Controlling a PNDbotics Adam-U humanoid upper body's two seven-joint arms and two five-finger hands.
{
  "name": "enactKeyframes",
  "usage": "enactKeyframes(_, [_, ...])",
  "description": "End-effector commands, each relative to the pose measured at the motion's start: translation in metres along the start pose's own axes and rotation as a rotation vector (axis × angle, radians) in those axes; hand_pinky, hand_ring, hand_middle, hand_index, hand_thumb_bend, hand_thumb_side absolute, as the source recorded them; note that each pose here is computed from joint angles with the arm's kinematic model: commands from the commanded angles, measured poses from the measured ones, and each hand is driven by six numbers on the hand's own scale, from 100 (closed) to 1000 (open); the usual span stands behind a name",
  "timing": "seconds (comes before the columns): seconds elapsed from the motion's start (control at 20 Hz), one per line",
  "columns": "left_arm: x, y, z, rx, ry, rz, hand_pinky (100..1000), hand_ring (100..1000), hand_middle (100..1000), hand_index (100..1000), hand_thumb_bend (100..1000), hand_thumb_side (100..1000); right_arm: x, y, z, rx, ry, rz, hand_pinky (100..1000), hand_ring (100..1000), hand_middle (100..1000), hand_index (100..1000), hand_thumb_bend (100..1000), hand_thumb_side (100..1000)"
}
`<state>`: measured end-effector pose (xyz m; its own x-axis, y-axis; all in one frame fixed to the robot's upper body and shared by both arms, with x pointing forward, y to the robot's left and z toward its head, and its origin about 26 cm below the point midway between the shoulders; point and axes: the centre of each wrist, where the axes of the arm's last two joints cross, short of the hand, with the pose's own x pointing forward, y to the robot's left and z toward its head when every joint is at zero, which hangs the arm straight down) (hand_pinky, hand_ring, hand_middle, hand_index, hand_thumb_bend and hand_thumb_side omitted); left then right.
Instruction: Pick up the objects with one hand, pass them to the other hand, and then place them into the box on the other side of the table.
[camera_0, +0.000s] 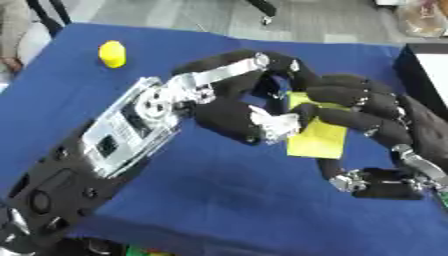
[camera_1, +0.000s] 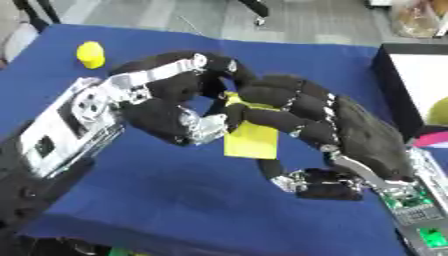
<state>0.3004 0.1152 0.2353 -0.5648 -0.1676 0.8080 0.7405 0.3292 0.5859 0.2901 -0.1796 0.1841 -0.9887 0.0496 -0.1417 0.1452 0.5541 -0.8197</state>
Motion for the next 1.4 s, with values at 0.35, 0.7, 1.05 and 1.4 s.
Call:
enactKeyframes(0.35, [0.0164, -0.0013, 0.002, -0.047, -0.039, -0.024, 615, 247, 275, 685, 100, 327, -0.0017, -0.0068, -0.0015, -0.042, 0.016, 0.035, 849, 821, 867, 1000, 100, 100])
enactKeyframes(0.7, [0.0182, -0.0029, 0.0028, -0.072, -0.043, -0.019, 643, 276, 304, 711, 100, 316, -0.0015, -0.0066, -0.0012, -0.092, 0.043, 0.036, 820, 757, 585, 974, 100, 100])
enactKeyframes(1.05, [0.0201, -0.0033, 0.0037, -0.124, -0.053, -0.016, 753, 396, 443, 807, 100, 505, -0.0017, -0.0069, -0.001, -0.189, 0.096, 0.021, 778, 685, 417, 914, 100, 100])
enactKeyframes(1.4, [0.0193, -0.0011, 0.0036, -0.114, -0.067, -0.025, 904, 592, 644, 908, 145, 1000, -0.0014, -0.0064, -0.0013, -0.24, 0.107, 0.013, 775, 672, 383, 902, 100, 100])
